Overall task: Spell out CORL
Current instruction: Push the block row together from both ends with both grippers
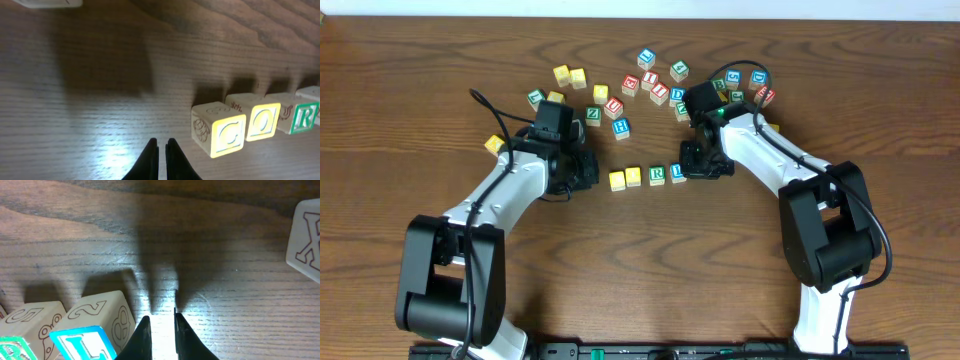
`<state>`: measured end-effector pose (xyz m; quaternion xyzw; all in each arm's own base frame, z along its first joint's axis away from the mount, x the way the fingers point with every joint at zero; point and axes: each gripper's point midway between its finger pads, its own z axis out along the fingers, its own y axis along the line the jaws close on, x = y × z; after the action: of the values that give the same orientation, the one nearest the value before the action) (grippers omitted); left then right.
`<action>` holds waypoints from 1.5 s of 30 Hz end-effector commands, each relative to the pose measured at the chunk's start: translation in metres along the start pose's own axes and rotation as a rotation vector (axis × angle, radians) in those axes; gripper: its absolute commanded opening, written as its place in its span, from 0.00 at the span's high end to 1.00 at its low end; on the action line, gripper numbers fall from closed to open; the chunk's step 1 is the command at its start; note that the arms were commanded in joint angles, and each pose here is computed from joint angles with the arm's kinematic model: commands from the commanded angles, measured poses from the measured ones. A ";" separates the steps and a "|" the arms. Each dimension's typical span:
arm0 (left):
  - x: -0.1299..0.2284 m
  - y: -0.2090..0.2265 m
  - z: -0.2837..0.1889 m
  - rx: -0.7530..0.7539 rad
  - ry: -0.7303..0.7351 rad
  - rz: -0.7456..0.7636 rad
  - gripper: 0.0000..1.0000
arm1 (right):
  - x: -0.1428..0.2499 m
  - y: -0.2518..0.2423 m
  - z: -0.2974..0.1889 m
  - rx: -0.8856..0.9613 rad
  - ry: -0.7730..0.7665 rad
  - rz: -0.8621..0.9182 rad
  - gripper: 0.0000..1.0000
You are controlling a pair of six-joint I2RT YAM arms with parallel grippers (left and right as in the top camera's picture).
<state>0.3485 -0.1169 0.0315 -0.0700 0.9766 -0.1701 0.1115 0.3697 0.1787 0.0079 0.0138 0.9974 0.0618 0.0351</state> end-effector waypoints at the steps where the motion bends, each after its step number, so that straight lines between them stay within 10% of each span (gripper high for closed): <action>1: 0.007 0.001 0.006 0.008 0.008 -0.052 0.93 | 0.003 0.002 0.003 -0.001 0.005 0.009 0.89; 45: 0.013 -0.036 0.032 0.063 -0.013 0.022 0.92 | 0.008 0.027 0.005 -0.020 -0.015 -0.053 0.88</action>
<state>0.3506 -0.1638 0.0186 -0.0555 0.9693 -0.2015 0.1293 0.3716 0.1958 0.0092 -0.0047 0.9962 0.0705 0.0514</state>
